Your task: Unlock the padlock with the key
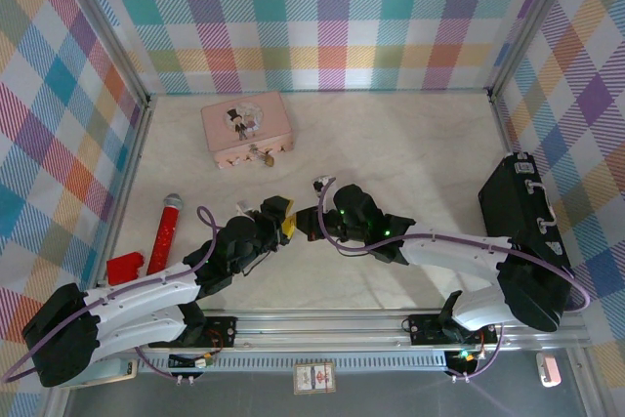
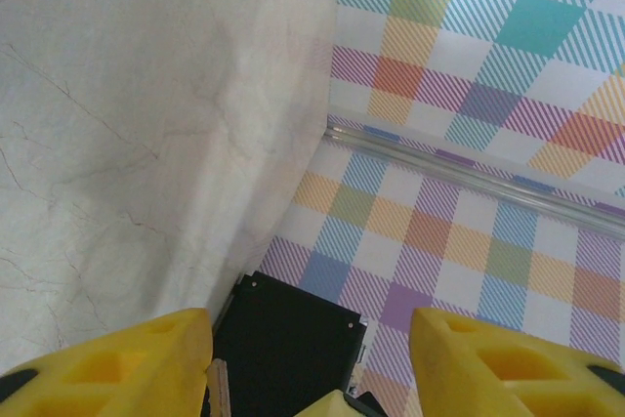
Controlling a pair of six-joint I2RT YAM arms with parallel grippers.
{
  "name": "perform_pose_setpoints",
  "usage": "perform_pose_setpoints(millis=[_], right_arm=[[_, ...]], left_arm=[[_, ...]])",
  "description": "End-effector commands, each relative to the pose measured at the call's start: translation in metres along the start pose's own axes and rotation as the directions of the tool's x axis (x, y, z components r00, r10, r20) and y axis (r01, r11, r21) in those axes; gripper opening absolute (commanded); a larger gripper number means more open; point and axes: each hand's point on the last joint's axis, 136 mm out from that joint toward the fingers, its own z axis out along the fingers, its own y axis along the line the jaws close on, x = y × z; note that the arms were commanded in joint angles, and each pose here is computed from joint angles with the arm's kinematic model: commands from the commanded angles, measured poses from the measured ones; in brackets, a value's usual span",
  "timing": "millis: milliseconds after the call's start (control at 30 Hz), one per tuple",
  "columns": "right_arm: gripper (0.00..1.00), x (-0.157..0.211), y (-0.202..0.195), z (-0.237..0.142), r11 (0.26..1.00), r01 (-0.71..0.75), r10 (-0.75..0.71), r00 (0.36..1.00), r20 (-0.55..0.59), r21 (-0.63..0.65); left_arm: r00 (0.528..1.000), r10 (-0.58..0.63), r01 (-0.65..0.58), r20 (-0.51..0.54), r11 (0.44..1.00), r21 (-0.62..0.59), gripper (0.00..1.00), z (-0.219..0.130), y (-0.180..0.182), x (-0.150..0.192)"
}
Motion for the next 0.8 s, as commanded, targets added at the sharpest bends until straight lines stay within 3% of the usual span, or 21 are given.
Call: perform_pose_setpoints(millis=[0, 267, 767], right_arm=[[0.0, -0.004, 0.004, 0.0, 1.0, -0.028, 0.028, 1.0, 0.008, 0.014], [0.0, -0.015, 0.019, 0.016, 0.999, -0.04, 0.04, 0.999, -0.001, -0.029], [0.0, -0.008, 0.026, 0.024, 0.994, -0.076, 0.073, 0.997, -0.04, -0.084]], left_arm=[[1.0, 0.02, -0.02, -0.003, 1.0, 0.003, 0.62, -0.002, -0.002, 0.002], [1.0, 0.013, -0.013, -0.028, 1.0, -0.004, 0.76, 0.001, 0.001, 0.007], [1.0, 0.01, -0.01, -0.028, 1.0, 0.007, 0.8, 0.003, 0.002, 0.007]])
